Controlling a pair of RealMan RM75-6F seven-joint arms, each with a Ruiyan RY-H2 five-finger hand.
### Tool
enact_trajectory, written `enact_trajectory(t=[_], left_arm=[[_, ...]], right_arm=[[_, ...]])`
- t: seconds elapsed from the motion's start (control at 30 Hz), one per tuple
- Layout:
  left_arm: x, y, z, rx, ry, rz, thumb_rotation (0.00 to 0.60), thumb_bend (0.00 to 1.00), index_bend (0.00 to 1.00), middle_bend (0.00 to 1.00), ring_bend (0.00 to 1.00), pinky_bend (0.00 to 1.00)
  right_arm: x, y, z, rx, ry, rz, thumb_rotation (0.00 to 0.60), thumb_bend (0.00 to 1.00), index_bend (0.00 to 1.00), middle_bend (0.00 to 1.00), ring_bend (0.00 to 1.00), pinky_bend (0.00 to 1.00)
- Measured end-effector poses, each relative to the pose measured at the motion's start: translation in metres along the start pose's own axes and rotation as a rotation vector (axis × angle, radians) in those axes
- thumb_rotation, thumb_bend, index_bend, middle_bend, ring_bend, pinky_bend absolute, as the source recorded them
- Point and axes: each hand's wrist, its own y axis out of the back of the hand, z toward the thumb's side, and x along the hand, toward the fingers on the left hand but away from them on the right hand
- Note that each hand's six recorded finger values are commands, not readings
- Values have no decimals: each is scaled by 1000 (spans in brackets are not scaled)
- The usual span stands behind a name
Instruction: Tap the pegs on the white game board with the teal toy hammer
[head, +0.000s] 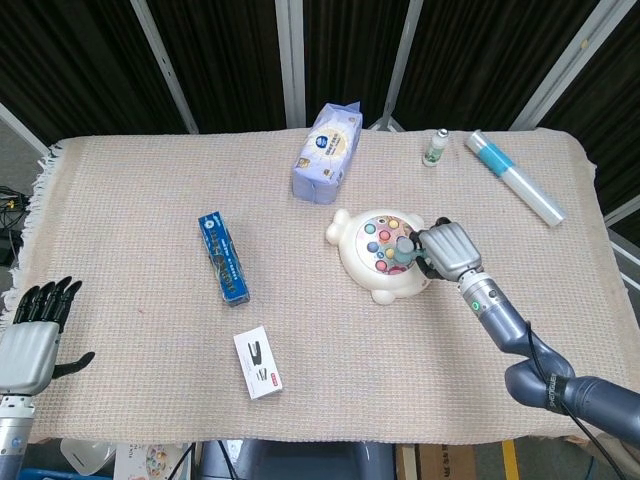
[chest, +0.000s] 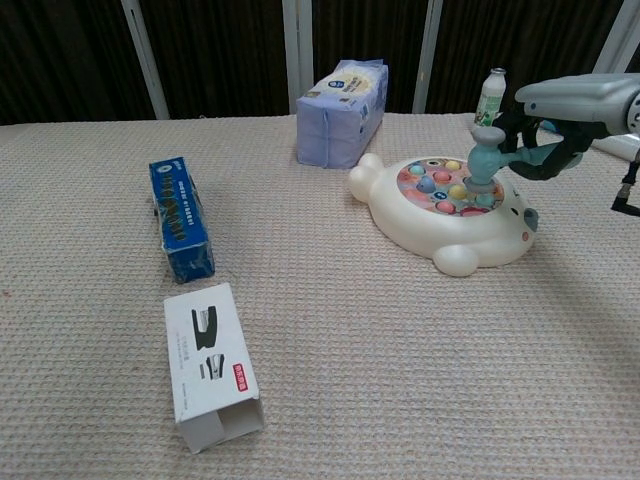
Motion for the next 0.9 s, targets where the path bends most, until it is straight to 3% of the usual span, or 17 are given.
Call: enact_trajectory(t=[0.47,0.9], left_arm=[[-1,-1,0,-1,2,0,600,134,0,0,0,0],[0,-2,0,-5,-1,3,600,134,0,0,0,0]], right_arm=[[-4,-13,-6,22,-24,41,600,733,954,782,546,270],[0,5,-2,23,-17,8,600,733,954,782,547,270]])
